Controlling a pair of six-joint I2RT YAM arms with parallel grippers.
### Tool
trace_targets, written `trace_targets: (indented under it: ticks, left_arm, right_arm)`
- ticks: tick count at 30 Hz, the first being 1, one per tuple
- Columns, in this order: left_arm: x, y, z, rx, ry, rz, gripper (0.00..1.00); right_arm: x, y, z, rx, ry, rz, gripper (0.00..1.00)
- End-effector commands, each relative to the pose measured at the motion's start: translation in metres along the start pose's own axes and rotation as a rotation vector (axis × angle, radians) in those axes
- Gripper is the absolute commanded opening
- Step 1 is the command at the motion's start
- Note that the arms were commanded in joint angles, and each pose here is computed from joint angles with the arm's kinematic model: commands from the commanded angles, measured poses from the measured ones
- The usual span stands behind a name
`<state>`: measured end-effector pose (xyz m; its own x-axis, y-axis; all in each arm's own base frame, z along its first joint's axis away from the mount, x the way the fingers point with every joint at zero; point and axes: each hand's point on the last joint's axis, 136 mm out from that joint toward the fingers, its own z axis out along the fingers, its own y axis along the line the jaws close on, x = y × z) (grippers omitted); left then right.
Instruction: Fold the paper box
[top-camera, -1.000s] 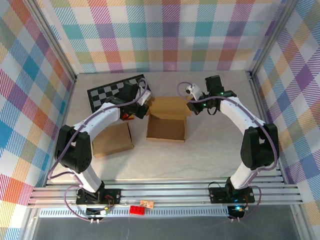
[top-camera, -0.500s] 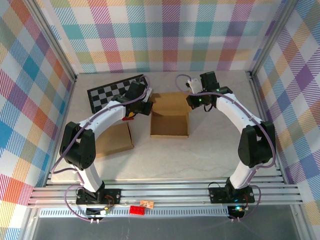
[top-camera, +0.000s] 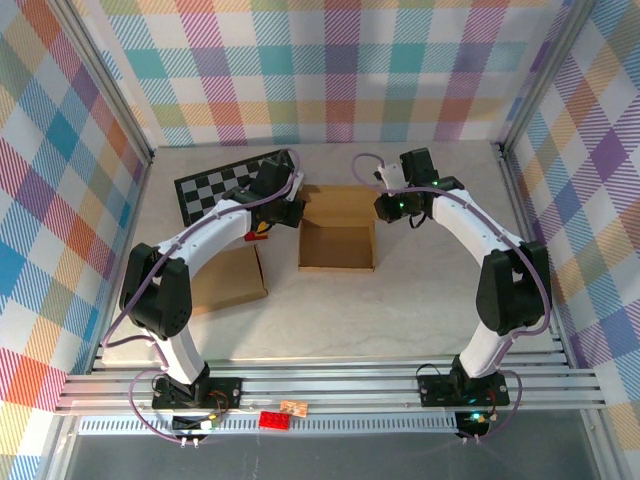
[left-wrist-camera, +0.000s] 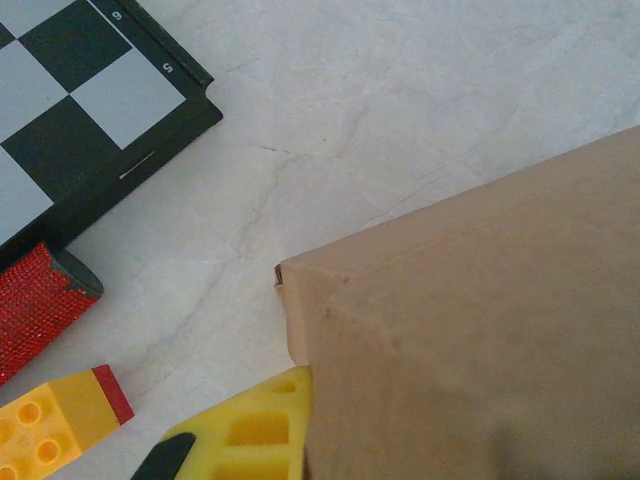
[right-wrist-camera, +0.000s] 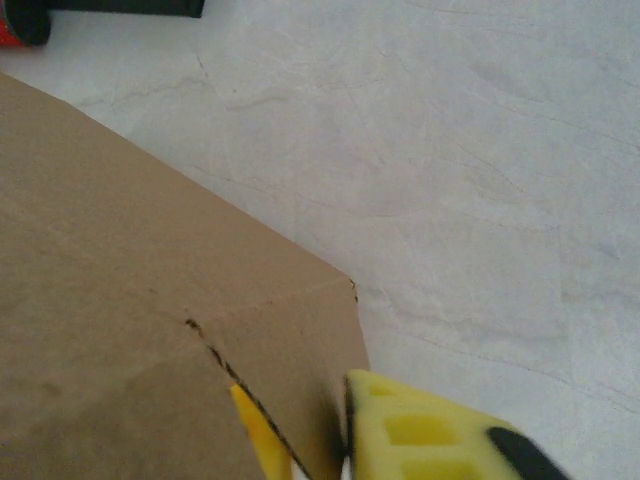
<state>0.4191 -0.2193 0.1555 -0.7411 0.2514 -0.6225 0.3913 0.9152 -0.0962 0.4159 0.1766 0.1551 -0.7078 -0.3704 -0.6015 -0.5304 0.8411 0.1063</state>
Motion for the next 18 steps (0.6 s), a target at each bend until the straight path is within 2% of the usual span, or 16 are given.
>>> trace_targets:
  ticks: [1,5,11,18]
  left_arm:
    - [-0.005,-0.004,-0.002,0.012,0.001,0.004,0.00]
    - [-0.006,-0.004,0.001,0.016,0.004,-0.022,0.00]
    - [-0.015,-0.010,0.009,0.022,-0.025,-0.139,0.00]
    - [-0.046,-0.023,0.016,0.067,-0.161,-0.248,0.00]
  right_arm:
    - [-0.013,0.003,-0.005,-0.025,-0.031,0.020,0.12]
    - [-0.016,0.005,-0.004,-0.015,-0.033,0.036,0.00]
    - [-0.021,0.011,0.000,0.070,-0.046,0.153,0.00]
    - [-0.040,-0.002,-0.014,0.201,-0.262,0.321,0.00]
